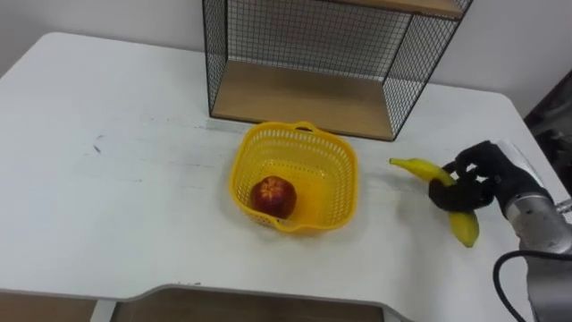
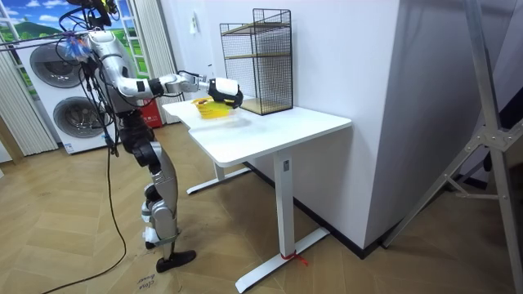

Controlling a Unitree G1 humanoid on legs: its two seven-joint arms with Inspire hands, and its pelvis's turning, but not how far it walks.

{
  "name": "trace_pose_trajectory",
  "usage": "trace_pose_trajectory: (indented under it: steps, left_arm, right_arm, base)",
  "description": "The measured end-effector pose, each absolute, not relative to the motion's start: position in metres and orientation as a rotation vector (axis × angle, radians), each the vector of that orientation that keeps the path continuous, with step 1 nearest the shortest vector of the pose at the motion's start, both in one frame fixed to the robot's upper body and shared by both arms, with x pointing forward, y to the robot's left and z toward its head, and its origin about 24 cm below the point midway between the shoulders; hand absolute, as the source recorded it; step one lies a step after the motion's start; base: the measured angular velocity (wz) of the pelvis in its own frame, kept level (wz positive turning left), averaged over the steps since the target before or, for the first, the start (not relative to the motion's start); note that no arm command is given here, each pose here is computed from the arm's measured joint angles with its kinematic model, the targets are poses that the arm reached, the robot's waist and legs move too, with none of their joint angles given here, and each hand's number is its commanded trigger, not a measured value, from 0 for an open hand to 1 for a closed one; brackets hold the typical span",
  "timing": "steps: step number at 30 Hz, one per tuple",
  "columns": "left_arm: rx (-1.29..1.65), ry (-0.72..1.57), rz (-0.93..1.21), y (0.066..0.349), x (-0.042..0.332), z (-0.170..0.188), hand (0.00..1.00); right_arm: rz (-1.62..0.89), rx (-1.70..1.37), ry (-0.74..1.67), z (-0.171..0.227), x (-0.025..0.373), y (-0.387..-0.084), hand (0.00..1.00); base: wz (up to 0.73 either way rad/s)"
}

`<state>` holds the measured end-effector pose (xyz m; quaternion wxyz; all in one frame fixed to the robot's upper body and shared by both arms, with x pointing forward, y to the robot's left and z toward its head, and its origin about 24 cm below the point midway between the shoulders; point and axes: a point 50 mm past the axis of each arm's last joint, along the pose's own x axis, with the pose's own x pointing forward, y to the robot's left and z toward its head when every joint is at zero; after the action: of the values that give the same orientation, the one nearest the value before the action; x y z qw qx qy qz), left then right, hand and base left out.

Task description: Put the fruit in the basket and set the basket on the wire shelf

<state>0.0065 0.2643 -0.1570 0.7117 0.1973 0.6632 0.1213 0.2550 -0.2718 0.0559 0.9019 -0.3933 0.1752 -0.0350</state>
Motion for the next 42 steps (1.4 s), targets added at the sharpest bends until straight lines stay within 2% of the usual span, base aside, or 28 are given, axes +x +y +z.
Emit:
trace_pose_trajectory:
  steps: [9,19,24,32,42]
  left_arm:
    - [0.395,1.474,0.255,0.261,0.004,-0.159,0.00]
    - [0.387,1.464,0.224,0.257,0.009,-0.161,0.00]
    - [0.395,1.467,0.208,0.256,0.009,-0.161,0.00]
    - [0.395,1.418,0.227,0.257,0.022,-0.160,0.00]
    - [0.383,1.416,0.247,0.256,0.023,-0.161,0.00]
  right_arm:
    - [-0.093,-0.835,0.159,0.095,0.258,-0.256,1.00]
    - [-0.095,-0.846,0.027,0.121,0.255,-0.244,1.00]
    - [-0.081,-0.844,0.010,0.123,0.255,-0.239,1.00]
    - [0.060,-0.842,-0.021,0.121,0.256,-0.211,1.00]
    - [0.162,-0.814,-0.004,0.118,0.256,-0.202,1.00]
  base:
    - [-0.04]
    - [-0.01]
    - [-0.02]
    - [0.00]
    - [0.00]
